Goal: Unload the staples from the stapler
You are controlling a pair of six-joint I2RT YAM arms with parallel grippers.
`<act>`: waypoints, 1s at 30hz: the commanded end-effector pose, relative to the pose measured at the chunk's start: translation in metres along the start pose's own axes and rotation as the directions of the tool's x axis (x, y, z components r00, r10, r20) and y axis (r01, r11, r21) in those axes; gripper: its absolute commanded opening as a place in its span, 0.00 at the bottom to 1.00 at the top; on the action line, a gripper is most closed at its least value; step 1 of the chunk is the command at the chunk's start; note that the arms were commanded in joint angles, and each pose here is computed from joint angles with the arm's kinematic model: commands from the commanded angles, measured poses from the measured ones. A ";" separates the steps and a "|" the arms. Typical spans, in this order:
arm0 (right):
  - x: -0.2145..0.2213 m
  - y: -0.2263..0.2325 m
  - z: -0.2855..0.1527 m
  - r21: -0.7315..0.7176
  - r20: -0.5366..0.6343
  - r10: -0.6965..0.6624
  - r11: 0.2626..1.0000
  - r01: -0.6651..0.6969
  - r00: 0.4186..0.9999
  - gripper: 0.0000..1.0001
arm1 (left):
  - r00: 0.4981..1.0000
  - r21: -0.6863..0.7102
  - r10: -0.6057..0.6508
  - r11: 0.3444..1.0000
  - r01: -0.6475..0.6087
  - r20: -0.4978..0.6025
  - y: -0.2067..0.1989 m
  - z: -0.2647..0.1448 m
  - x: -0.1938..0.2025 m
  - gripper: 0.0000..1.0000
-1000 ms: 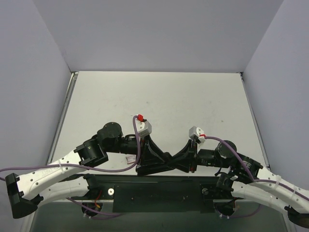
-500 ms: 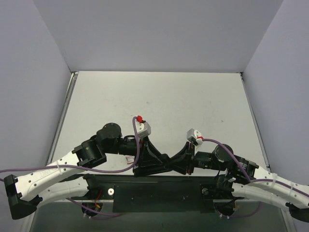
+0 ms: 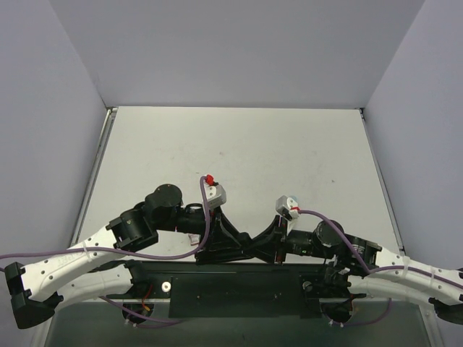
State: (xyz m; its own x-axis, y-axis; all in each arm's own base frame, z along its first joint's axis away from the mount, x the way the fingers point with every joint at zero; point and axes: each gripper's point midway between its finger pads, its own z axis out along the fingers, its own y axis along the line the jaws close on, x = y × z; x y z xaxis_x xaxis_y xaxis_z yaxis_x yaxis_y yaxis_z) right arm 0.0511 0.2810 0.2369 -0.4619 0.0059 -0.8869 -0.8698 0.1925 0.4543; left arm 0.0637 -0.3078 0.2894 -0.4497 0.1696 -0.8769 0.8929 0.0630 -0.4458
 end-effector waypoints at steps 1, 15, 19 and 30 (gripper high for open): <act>0.099 -0.002 -0.019 -0.007 -0.361 0.078 0.996 -0.086 0.929 0.00 | 0.831 -0.135 0.254 0.967 -0.216 0.494 -0.031 -0.049 -0.160 0.00; 0.109 0.002 -0.016 -0.014 -0.354 0.077 0.996 -0.087 0.932 0.00 | 0.815 -0.153 0.263 0.965 -0.215 0.517 -0.027 -0.054 -0.169 0.00; 0.112 0.002 -0.016 -0.013 -0.354 0.083 0.996 -0.093 0.932 0.00 | 0.806 -0.159 0.268 0.963 -0.216 0.527 -0.027 -0.057 -0.174 0.00; 0.121 0.003 -0.013 -0.018 -0.349 0.102 0.993 -0.116 0.932 0.00 | 0.796 -0.174 0.272 0.962 -0.211 0.540 -0.019 -0.061 -0.182 0.00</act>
State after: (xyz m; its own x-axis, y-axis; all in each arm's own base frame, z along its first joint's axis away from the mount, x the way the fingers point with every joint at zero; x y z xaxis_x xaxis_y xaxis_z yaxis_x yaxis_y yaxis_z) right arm 0.0526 0.2910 0.2389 -0.4856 0.1217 -0.8657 -0.8400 0.2093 0.5006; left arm 0.0707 -0.3007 0.2950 -0.4759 0.1695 -0.8630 0.8793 0.0691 -0.4713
